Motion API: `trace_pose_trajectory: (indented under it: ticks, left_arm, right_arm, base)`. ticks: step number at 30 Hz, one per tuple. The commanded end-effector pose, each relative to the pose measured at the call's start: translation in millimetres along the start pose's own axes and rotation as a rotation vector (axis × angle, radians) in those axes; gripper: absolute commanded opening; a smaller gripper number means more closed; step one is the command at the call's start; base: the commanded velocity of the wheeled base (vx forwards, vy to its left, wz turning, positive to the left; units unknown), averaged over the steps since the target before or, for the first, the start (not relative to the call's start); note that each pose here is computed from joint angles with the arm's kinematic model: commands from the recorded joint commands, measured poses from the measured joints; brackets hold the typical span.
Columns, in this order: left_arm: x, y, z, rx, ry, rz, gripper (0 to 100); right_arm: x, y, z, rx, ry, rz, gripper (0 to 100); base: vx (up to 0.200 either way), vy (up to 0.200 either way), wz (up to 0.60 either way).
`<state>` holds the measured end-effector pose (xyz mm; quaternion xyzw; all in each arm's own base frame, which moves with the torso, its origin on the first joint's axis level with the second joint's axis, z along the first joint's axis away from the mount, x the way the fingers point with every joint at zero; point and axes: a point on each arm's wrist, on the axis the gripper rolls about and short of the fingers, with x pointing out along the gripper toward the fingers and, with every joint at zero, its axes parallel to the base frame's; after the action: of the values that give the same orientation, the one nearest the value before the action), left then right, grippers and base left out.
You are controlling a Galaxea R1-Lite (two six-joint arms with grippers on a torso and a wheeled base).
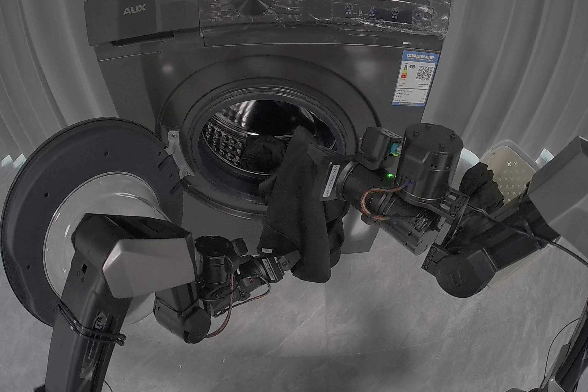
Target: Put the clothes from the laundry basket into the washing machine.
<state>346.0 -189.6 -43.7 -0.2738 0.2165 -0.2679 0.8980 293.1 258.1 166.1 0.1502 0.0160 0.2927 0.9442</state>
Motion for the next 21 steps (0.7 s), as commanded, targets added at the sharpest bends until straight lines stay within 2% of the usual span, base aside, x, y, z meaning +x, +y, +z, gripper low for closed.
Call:
trace_pose_trajectory:
  ticks: [1,3,4,10,14,18,21]
  left_arm:
    - [5,-2.4,2.0,-0.018,-0.012,-0.018,100]
    - [9,-1.9,2.8,-0.025,-0.019,-0.014,100]
    - [9,-1.9,2.8,-0.025,-0.019,-0.014,0]
    - [9,-1.3,5.2,-0.024,-0.036,-0.012,0]
    - [3,-4.9,8.5,-0.023,-0.042,-0.014,0]
    - [-19,-17.7,19.7,-0.016,-0.063,-0.031,0]
    - [-44,-31.9,35.4,-0.006,-0.081,-0.038,0]
  right_arm:
    - [0,-0.1,-1,0.0,0.001,-0.001,0]
    - [0,0.4,-1,0.0,0.003,0.0,0]
    - [0,0.4,-1,0.0,0.003,0.0,0]
    - [1,-1.2,-3,-0.001,0.007,-0.004,0]
    - [1,-3.2,-3,-0.002,0.008,-0.01,0]
    - [4,-7.1,-7,0.001,0.015,-0.018,0]
    - [5,-8.7,-9,0.001,0.017,-0.022,0]
  base:
    - [0.0,0.0,0.0]
    - [0.0,0.0,0.0]
    - [0.0,0.0,0.0]
    - [0.0,0.0,0.0]
    - [0.0,0.0,0.0]
    - [0.0,0.0,0.0]
    - [0.0,0.0,0.0]
